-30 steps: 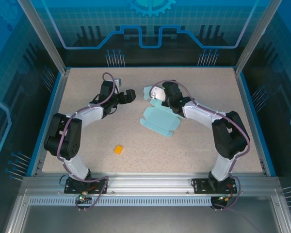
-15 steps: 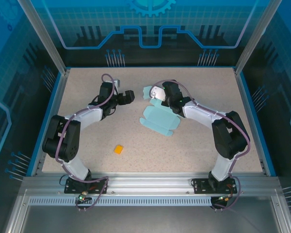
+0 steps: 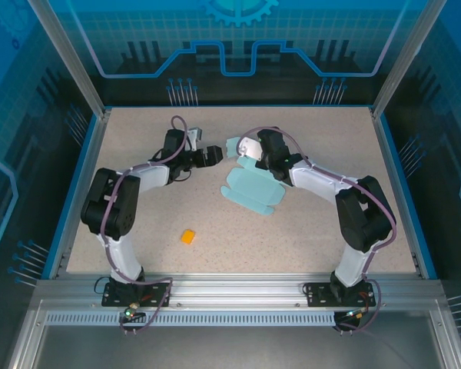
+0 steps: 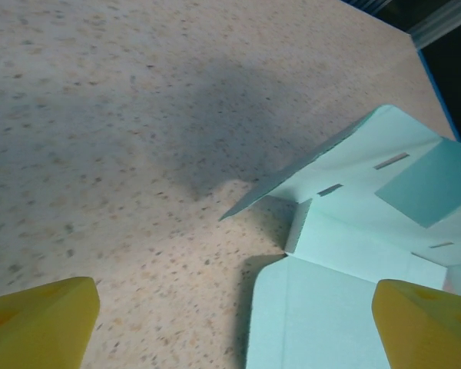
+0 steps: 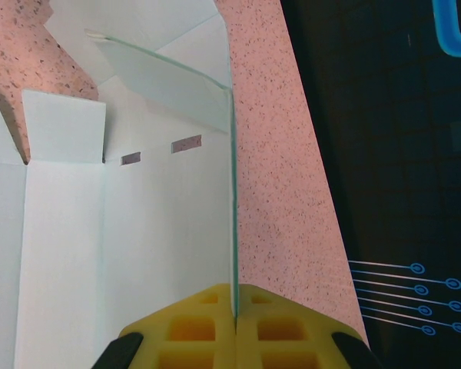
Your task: Fold the paper box
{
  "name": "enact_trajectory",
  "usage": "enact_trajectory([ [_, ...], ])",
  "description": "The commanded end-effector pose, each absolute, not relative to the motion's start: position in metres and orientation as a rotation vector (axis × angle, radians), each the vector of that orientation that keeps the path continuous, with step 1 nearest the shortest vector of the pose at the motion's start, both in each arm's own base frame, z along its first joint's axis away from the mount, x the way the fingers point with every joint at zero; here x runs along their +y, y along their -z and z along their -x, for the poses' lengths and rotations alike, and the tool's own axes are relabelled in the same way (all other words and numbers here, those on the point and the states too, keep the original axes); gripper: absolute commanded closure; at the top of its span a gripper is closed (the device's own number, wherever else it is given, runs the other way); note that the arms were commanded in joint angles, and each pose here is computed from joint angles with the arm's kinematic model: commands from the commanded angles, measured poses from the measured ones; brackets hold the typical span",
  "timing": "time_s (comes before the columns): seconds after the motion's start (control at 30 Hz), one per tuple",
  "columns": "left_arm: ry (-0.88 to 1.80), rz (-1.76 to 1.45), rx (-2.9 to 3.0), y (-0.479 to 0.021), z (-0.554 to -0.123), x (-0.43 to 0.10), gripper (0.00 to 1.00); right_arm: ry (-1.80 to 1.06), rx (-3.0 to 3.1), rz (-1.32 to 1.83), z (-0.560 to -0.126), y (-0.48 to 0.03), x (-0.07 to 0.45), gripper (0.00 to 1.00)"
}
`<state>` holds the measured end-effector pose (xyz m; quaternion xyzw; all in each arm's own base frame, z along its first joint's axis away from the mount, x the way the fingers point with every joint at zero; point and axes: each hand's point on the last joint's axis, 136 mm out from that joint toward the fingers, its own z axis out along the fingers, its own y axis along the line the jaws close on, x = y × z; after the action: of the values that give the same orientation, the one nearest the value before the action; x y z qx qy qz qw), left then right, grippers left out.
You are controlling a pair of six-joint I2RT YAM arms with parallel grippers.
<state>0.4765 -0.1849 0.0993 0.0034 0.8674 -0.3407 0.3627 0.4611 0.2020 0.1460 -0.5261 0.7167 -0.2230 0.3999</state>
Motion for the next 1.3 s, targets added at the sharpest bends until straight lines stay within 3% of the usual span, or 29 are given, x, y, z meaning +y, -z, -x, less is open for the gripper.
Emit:
enact_trajectory([
  [0.0, 1.010, -0.111, 2.129, -0.125, -0.487, -0.203, 0.08, 0.592, 1.813, 1.325, -0.464, -0.147, 0.195, 1.00],
  [0.63, 1.117, -0.316, 2.098, -0.121, -0.513, -0.230, 0.15, 0.642, 1.785, 1.373, -0.477, -0.131, 0.185, 1.00],
  [1.27, 1.151, -0.388, 2.082, -0.126, -0.510, -0.237, 0.15, 0.563, 1.754, 1.253, -0.476, -0.128, 0.177, 1.00],
])
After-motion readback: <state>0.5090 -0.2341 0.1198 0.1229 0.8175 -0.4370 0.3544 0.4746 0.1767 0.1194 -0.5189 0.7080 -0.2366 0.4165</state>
